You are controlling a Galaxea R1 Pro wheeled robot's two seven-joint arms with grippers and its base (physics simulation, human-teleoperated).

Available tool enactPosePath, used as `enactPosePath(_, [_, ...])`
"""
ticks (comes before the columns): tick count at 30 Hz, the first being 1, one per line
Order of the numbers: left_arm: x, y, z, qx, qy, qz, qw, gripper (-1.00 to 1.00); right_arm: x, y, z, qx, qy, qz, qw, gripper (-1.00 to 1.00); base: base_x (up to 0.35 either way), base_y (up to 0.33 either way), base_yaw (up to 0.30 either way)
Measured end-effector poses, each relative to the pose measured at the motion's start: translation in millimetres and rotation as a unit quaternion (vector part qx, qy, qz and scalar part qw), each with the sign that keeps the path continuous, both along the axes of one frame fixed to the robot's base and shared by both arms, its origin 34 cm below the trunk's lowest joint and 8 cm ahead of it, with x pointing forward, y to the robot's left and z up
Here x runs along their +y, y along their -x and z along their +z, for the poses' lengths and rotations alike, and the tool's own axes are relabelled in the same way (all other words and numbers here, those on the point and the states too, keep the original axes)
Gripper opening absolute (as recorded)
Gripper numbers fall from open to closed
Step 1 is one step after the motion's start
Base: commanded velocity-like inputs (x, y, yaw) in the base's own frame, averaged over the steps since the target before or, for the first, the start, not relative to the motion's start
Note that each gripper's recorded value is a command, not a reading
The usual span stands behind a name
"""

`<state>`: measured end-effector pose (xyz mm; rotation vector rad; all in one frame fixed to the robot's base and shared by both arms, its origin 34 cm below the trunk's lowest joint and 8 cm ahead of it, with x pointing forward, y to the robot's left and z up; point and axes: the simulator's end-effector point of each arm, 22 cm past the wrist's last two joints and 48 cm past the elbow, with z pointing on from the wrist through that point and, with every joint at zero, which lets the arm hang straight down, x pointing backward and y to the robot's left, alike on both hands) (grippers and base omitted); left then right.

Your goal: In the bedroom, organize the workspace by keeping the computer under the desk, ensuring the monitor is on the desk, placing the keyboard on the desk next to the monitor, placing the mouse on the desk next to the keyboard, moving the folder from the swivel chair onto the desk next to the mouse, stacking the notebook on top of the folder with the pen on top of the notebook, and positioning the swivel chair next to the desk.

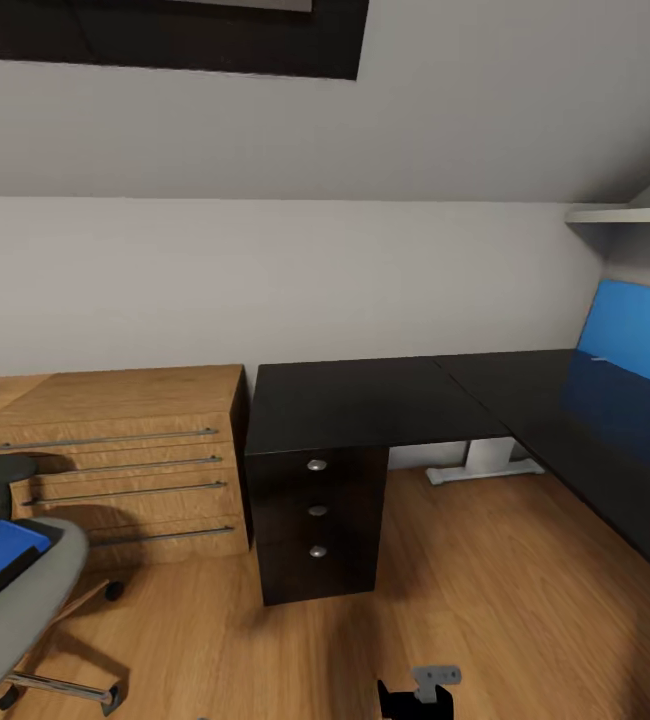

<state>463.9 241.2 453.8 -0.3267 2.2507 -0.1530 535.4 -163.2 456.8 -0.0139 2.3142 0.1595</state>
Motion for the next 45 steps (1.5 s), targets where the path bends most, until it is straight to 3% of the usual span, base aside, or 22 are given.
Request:
enactPosePath(7, [-1,0,0,0.0,-0.001,-0.002,1.0,1.0,-40,2,-4,0.0,0.041,-0.035,0.9985,1.0,0.0,0.0,-0.001])
enactPosePath(12, [-4,6,-5,0.008,-0.001,-0.006,1.0,1.0,-63,37,-20,0.009,0.057,-0.048,0.9972,1.0,0.0,0.0,0.0])
enactPosePath(21, [-1,15,-7,-0.005,-0.016,-0.01,0.9998,1.0,-77,90,-13,-0.072,0.059,-0.061,0.9938,1.0,0.0,0.0,0.0])
enactPosePath(24, [0,22,-13,0.002,-0.017,-0.01,0.9998,1.0,-82,102,-12,-0.081,0.062,-0.061,0.9929,1.0,0.0,0.0,0.0])
enactPosePath(36, [2,33,-20,0.013,-0.02,-0.012,0.9996,1.0,-50,116,-12,-0.088,0.046,-0.03,0.9946,1.0,0.0,0.0,0.0])
enactPosePath(45, [2,38,-23,0.019,-0.02,-0.013,0.9996,1.0,-40,117,-11,-0.089,0.043,-0.02,0.9949,1.0,0.0,0.0,-0.037])
